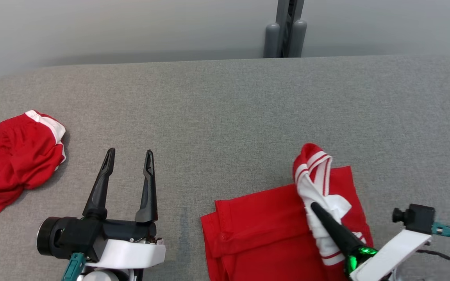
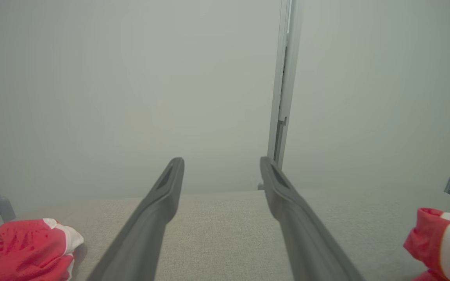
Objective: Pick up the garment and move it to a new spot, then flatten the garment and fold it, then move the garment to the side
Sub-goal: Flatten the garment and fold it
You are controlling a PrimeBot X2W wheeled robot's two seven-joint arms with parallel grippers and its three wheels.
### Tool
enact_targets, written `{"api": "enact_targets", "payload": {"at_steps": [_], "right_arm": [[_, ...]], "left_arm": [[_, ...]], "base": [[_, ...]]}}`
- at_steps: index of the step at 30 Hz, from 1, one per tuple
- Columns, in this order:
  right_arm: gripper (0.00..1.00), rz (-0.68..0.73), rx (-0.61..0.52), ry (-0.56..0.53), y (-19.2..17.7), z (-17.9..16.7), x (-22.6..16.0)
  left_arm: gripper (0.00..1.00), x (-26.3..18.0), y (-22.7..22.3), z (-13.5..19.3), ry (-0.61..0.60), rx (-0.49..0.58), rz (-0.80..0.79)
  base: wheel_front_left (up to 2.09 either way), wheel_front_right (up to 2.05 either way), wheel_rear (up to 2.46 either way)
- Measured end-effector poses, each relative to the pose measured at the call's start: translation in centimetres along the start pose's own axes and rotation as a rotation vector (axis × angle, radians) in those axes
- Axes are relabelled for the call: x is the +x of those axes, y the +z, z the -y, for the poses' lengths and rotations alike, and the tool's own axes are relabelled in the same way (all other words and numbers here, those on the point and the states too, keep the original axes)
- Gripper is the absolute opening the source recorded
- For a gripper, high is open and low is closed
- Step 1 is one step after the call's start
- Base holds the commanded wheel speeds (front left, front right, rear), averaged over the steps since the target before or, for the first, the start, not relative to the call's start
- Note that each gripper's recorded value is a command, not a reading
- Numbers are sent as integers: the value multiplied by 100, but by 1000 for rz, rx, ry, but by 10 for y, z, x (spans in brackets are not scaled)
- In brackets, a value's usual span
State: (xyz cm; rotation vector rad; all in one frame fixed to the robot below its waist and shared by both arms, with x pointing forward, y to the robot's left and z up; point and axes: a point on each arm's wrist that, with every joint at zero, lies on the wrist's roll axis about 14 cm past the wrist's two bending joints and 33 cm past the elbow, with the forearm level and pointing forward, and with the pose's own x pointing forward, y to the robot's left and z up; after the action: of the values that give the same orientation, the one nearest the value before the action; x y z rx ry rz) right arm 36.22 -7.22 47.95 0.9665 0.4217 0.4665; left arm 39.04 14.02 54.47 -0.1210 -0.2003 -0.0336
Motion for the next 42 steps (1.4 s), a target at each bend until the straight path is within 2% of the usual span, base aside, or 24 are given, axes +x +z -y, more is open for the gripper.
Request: {"api": "enact_targets", "payload": {"at_steps": [8, 20, 27, 28, 29, 30, 37, 42], "right_arm": [[0, -140, 170, 98, -58, -39, 27], [0, -282, 194, 130, -107, -54, 54], [0, -363, 200, 104, -129, -47, 59], [11, -374, 201, 97, -133, -44, 59], [40, -381, 197, 90, -135, -42, 59], [100, -386, 197, 79, -136, -39, 59], [100, -380, 210, 132, -134, -56, 63], [100, -334, 216, 184, -118, -72, 66]], "left_arm": [[100, -2, 1, -12, 34, 10, -1], [100, -18, 2, -38, 126, 24, -15], [100, -23, 0, -46, 156, 32, -29], [100, -24, -1, -47, 159, 31, -32], [100, -24, -3, -48, 162, 30, -37], [100, -24, -4, -48, 164, 30, -41], [100, -18, 1, -53, 172, 40, -22], [100, -16, 4, -50, 160, 42, -9]], "base": [[0, 0, 0], [0, 0, 0], [0, 0, 0], [0, 0, 0], [0, 0, 0], [0, 0, 0], [0, 0, 0], [0, 0, 0]]}}
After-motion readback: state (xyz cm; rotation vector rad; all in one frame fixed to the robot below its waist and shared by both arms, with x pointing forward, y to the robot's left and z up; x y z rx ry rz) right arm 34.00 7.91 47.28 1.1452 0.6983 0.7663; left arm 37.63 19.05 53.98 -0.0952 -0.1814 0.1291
